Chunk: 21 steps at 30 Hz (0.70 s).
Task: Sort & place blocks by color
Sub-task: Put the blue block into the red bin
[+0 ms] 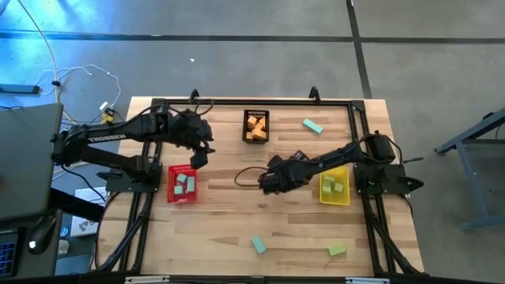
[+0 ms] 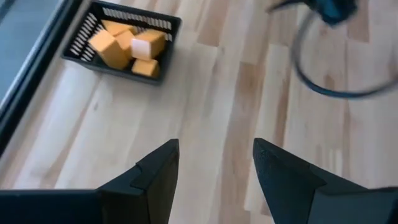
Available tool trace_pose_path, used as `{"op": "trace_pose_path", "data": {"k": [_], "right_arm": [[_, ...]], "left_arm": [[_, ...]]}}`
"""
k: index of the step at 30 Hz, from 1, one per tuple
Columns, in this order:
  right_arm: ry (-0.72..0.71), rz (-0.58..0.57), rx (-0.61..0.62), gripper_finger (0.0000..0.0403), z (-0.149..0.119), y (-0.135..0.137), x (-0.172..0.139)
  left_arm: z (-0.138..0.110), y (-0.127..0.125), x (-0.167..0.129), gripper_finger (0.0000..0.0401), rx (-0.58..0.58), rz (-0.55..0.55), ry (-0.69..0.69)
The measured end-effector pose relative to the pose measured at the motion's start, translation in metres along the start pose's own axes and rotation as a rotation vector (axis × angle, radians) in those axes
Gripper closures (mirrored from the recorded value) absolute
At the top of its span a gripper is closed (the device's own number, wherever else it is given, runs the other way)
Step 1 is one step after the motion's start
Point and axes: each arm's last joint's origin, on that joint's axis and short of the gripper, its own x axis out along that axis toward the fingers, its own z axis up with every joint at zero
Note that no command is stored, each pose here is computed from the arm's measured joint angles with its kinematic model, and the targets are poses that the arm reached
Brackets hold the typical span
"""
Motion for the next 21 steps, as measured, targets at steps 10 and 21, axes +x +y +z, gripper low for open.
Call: {"op": "trace_pose_path", "data": {"k": [10,21], "right_arm": [[0.016,-0.073,-0.013,0.0192,0.019,-0.038,-0.003],[0.125,-0.109,-0.031,0.0192,0.047,-0.095,0.008]], "left_arm": [[-0.004,-0.020,-0.001,0.0208,0.052,-0.059,0.035],[-0.007,-0.034,-0.002,0.0208,0.105,-0.100,0.043]]}}
